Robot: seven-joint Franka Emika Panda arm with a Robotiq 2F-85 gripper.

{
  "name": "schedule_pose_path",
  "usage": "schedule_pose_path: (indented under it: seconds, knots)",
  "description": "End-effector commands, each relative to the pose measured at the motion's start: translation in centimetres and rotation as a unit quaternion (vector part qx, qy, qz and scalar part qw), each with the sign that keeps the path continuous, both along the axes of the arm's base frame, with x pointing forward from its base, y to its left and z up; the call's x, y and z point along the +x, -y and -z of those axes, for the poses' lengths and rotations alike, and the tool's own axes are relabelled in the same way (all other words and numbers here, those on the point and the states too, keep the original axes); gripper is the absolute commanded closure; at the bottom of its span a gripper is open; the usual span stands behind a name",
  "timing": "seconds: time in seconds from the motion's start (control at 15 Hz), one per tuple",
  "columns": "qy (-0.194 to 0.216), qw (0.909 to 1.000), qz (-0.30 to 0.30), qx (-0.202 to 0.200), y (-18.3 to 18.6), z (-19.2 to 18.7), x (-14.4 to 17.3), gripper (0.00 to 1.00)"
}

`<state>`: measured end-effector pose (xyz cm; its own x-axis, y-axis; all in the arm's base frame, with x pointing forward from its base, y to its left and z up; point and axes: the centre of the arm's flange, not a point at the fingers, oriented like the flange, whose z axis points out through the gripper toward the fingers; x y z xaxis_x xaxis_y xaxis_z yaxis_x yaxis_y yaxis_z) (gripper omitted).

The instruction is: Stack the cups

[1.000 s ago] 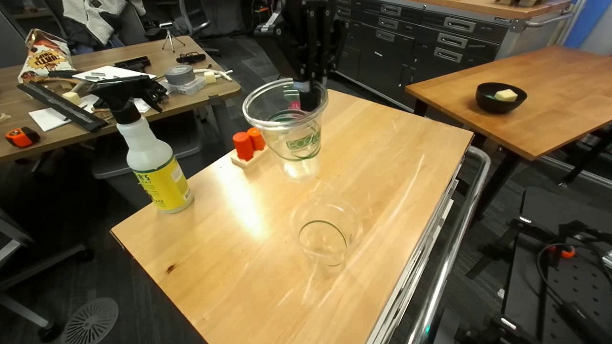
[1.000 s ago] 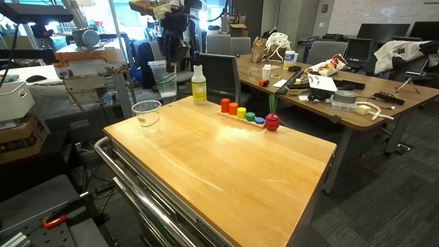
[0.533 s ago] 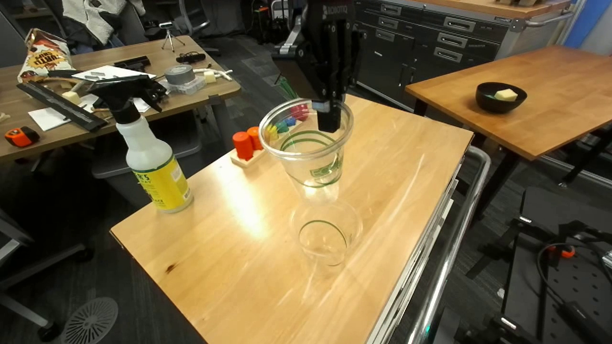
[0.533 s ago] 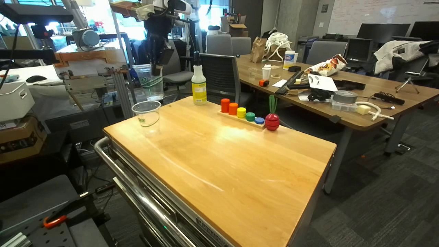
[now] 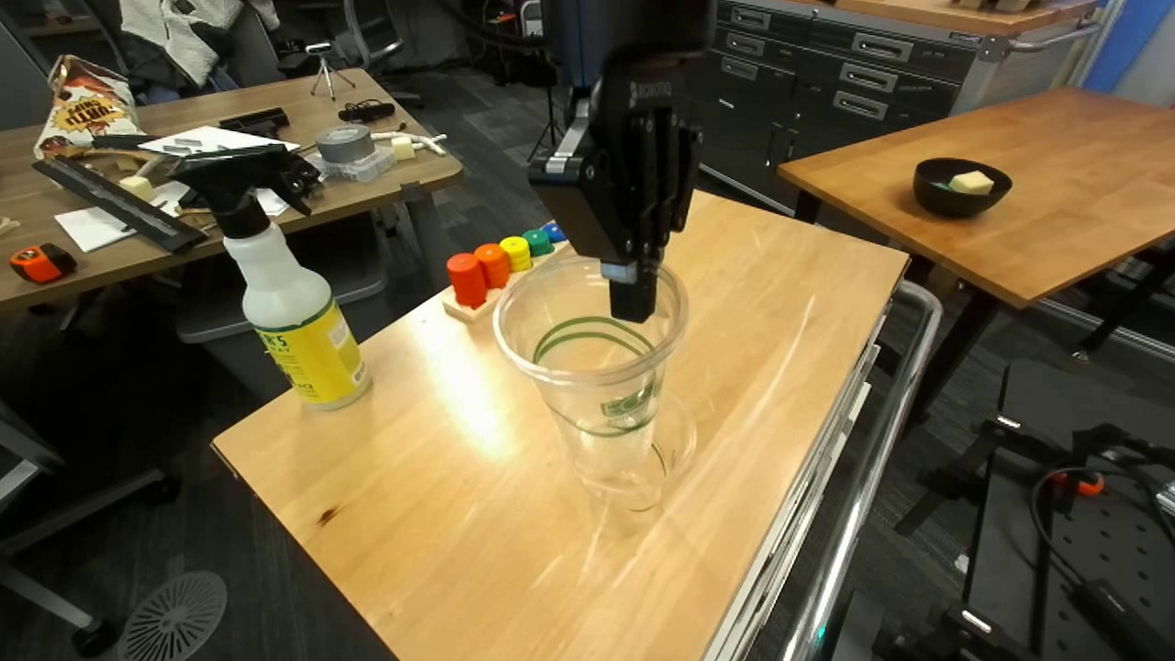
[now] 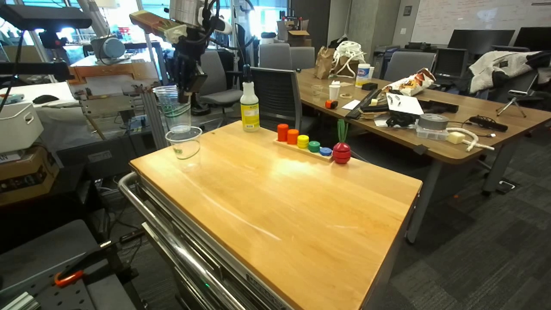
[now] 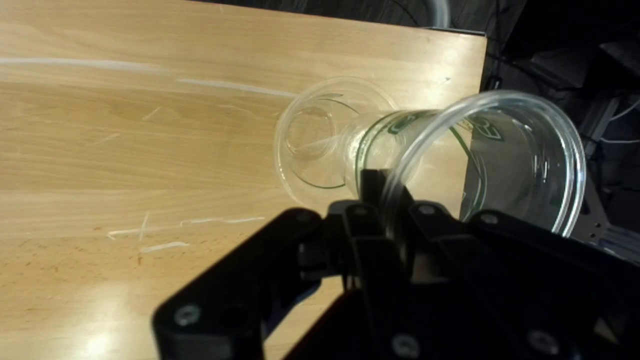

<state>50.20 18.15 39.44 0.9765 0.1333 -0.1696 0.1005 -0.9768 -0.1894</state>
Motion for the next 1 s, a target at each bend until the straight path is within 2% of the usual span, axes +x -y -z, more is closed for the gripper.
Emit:
schedule_pose_path:
  seconds: [0.0,0.2,0.47,0.6,0.93]
  knots:
    - [0.001,0.9997,-0.008,0.024,-0.9,1.0,-0.8,0.98]
    - [-0.012,0.9999,-0.003,0.012,-0.6,1.7,-1.0,0.98]
    - [-0.008,1.0000,-0.003,0.001,0.2,2.2,-0.8,0.98]
    - [0.004,0.9998,0.002,-0.020,0.6,2.9,-0.1,0.98]
    - [0.035,0.9988,-0.012,-0.031,1.3,3.9,1.4,0.98]
